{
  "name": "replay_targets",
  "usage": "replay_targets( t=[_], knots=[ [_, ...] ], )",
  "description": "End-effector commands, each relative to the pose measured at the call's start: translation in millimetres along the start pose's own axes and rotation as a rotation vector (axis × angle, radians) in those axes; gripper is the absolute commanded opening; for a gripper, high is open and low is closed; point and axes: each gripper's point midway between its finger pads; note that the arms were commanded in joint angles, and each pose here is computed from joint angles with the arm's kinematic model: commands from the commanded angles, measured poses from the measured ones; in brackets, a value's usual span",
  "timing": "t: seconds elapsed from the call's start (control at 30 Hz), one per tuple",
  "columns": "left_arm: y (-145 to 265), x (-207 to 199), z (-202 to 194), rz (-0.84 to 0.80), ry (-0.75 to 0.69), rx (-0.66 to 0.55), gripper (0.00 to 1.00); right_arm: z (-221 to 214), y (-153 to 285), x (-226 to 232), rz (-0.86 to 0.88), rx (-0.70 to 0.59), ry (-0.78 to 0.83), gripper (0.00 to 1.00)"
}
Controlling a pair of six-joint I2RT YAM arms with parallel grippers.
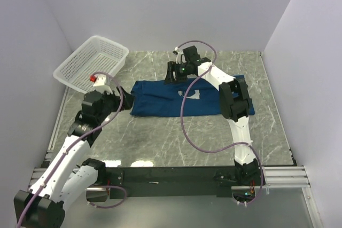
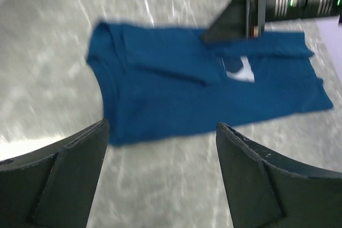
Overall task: Fold and stack the t-shirts
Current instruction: Fold the tshirt
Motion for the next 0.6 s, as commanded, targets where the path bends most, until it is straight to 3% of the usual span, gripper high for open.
replay_targets(
  t=[0.0, 0.23, 0.57],
  knots=[
    [11, -10, -18, -0.071, 0.138, 0.033, 0.86, 12, -3, -5, -0.040, -0.017, -0.034, 0.69],
    [22, -6, -24, -0.065, 0.199, 0.022, 0.86, 4, -10, -21, -0.133, 0.000, -0.036, 0.67],
    [37, -1, -31, -0.060, 0.242, 0.009, 0.86, -13, -20, -21, -0.111, 0.042, -0.069, 0.65]
  ],
)
Point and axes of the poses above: each gripper's point midway between its finger pads, its own y axis back along the fingers, its own x axis along the line the jaws close on, z = x × y, and after that the axes turned 14 degrees about y, right-handed
